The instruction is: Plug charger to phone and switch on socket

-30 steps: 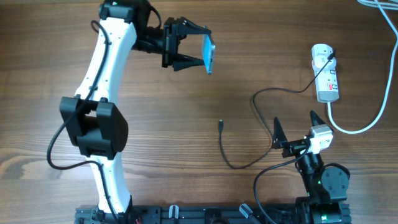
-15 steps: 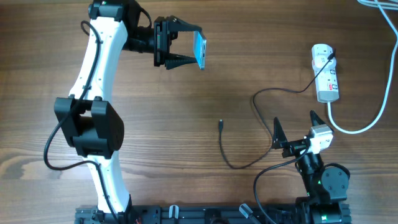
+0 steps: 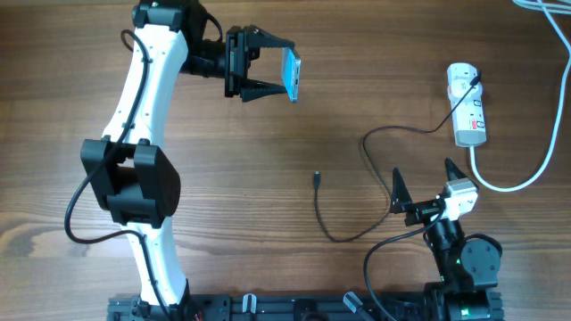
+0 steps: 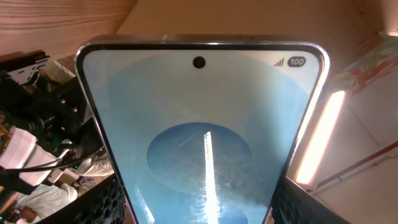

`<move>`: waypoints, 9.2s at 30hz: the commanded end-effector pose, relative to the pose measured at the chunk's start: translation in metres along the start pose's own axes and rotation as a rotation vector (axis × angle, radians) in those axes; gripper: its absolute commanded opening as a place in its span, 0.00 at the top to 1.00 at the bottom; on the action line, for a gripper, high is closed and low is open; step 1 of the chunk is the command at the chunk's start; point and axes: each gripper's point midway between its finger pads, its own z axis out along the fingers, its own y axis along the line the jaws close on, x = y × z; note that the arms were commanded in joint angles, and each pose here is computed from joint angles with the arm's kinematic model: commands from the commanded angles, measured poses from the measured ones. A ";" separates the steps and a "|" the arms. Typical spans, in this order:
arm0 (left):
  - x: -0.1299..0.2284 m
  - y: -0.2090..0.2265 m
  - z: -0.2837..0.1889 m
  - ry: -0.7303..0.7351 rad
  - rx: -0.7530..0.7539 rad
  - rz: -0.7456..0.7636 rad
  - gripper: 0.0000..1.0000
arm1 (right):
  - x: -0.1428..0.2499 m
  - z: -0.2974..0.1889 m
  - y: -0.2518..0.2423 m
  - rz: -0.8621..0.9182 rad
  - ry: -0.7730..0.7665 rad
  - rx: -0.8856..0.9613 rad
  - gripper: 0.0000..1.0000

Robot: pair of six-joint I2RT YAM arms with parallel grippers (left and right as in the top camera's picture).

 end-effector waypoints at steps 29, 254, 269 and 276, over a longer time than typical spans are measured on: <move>0.026 -0.016 0.002 0.036 0.043 0.058 0.42 | -0.058 -0.022 0.069 0.655 -0.079 -0.471 0.00; -0.042 0.011 -0.035 -0.281 -0.197 0.184 0.96 | -0.198 0.098 0.135 0.512 0.662 0.289 0.00; -0.082 0.028 -0.061 -0.422 -0.465 0.596 0.96 | -0.107 0.057 0.140 0.254 1.172 0.110 0.00; -0.102 0.049 -0.085 -0.533 -0.661 0.587 0.96 | -0.044 0.050 0.151 0.254 1.313 0.096 0.21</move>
